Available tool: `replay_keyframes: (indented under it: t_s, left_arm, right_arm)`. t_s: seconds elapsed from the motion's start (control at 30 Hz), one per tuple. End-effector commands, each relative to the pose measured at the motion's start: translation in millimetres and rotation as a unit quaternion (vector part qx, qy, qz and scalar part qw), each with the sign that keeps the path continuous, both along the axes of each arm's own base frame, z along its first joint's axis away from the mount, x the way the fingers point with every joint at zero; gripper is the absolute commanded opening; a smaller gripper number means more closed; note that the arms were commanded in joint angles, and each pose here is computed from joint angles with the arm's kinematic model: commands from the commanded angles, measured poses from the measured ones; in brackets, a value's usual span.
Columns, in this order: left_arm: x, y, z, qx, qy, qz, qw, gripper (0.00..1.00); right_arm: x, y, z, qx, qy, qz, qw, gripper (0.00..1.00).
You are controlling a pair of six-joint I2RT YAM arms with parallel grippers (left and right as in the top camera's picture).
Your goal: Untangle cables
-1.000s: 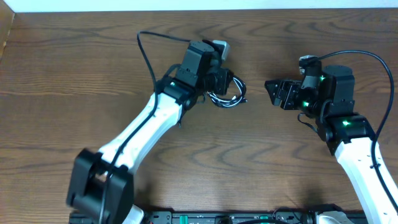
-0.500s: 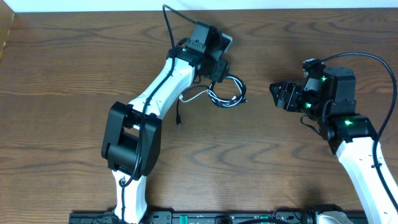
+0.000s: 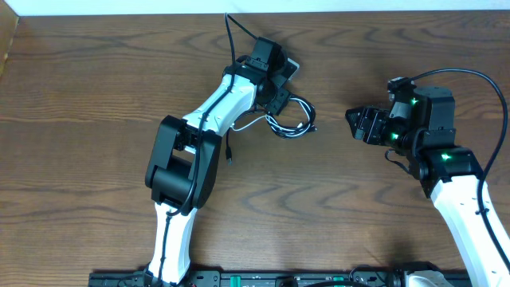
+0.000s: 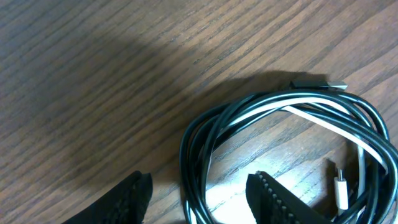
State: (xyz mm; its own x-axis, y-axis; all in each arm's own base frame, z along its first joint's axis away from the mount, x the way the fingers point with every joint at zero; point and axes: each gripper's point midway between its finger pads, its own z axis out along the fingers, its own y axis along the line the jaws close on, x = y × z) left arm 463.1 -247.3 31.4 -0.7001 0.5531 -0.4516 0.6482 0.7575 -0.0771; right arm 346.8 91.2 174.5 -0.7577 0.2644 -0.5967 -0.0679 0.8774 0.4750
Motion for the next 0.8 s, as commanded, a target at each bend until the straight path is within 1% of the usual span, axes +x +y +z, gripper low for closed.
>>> replay_keyframes:
  t_s: [0.0,0.07,0.13,0.2,0.7,0.77]
  left_arm:
    - [2.5,3.3,-11.4,0.011,0.002,-0.003,1.0,0.53]
    - [1.8,3.6,-15.9,0.013,0.006,-0.003,1.0,0.47]
    - [1.8,3.6,-16.8,0.013,0.007,-0.003,1.0,0.37]
    - [1.4,3.5,-16.9,0.013,0.007,-0.003,1.0,0.31]
    - [-5.2,5.1,-37.5,0.022,0.027,-0.005,0.999,0.3]
    - [-5.6,5.2,-39.3,0.023,0.029,-0.005,0.999,0.28]
  right_arm:
    - [1.6,-0.7,2.6,0.0,-0.002,-0.002,1.0,0.73]
    - [1.5,-0.7,2.6,-0.001,-0.003,-0.001,1.0,0.73]
    - [1.5,-0.7,2.5,-0.001,-0.003,-0.001,1.0,0.73]
    - [1.5,-0.8,2.5,-0.002,-0.003,-0.001,1.0,0.73]
    - [1.4,-1.3,1.9,-0.004,-0.003,-0.001,1.0,0.74]
    - [1.2,-1.4,1.8,-0.004,-0.002,-0.001,1.0,0.74]
